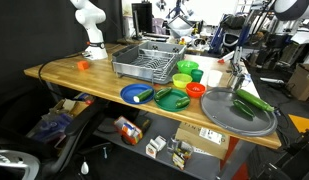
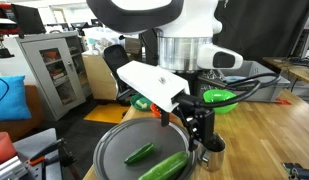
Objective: Move the metallic jug backwards
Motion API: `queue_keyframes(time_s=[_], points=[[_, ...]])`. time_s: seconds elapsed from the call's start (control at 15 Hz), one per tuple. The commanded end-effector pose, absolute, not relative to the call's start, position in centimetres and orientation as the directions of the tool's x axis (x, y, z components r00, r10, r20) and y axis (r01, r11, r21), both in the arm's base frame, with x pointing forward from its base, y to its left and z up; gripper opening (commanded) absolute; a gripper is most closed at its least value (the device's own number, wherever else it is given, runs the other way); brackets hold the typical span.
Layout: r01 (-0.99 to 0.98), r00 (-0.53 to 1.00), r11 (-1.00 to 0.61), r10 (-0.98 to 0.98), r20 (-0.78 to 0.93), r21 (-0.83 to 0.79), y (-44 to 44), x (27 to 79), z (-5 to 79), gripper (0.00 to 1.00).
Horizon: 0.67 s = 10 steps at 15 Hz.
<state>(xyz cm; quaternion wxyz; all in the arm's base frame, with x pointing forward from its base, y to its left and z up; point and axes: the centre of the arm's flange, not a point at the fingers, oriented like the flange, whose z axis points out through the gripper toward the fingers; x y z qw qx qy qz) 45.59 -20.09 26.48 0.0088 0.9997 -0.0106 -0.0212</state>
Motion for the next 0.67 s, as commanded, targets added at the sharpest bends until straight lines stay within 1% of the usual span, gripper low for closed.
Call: queue_keyframes(time_s=[0.0, 0.13, 0.33, 0.6], points=[[-0.022, 0.999, -1.0, -0.022, -0.04, 0.018, -20.1, 45.8, 26.5, 1.0], [-0.021, 0.999, -1.0, -0.022, -0.038, 0.018, -20.1, 45.9, 26.6, 1.0], [0.001, 1.0, -0.996, -0.001, -0.022, 0.09, -19.6, 46.2, 25.7, 1.0], [0.017, 0.999, -0.988, 0.024, 0.045, 0.152, -18.8, 47.1, 23.1, 1.0]])
